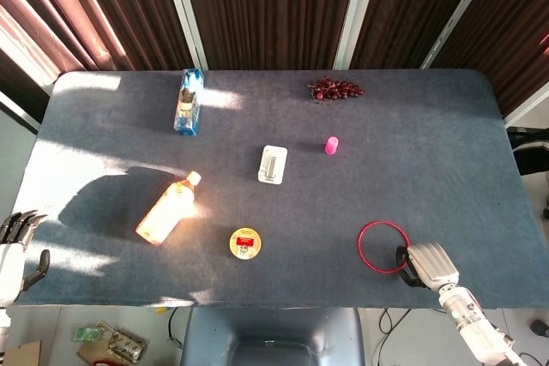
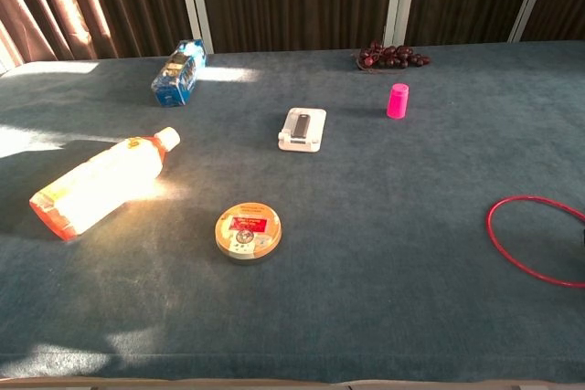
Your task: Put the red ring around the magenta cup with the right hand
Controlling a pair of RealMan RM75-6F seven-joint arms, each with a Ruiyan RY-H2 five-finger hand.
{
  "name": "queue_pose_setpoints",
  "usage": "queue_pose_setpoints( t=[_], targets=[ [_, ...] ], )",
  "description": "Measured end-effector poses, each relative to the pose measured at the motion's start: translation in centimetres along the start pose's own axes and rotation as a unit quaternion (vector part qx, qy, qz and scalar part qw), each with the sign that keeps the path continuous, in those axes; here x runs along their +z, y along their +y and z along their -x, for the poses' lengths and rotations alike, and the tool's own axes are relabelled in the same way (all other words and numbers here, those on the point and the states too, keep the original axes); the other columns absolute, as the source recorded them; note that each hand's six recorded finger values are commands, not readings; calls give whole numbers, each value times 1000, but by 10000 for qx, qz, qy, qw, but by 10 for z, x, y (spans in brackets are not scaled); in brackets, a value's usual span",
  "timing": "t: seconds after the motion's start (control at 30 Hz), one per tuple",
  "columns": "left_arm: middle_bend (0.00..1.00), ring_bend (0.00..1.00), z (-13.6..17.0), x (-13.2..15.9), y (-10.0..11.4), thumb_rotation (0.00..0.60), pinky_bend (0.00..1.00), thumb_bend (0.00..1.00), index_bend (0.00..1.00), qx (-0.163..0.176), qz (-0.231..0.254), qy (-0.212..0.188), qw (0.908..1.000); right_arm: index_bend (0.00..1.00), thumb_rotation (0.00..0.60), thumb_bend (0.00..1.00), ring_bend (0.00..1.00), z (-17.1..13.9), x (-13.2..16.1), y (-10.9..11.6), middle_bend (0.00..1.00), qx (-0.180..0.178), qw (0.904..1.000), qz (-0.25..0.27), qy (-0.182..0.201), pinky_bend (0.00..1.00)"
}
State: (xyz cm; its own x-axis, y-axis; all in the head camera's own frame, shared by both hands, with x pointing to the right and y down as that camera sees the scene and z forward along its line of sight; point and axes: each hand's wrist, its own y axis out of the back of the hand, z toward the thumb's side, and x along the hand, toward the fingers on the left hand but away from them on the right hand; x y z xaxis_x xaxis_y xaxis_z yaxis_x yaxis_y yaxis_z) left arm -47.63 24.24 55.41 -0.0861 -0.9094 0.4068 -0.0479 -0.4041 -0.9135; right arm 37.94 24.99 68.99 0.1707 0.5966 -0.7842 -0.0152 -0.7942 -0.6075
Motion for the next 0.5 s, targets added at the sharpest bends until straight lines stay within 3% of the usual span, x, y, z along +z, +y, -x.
queue_pose_setpoints(
  t=[0.5],
  targets=[
    [145,107,1,0,0,600,260,463,212,-10,2,-8,10000,664,600,504,932,0,-3,-1,906,29,10000,19,-27,1000]
  ],
)
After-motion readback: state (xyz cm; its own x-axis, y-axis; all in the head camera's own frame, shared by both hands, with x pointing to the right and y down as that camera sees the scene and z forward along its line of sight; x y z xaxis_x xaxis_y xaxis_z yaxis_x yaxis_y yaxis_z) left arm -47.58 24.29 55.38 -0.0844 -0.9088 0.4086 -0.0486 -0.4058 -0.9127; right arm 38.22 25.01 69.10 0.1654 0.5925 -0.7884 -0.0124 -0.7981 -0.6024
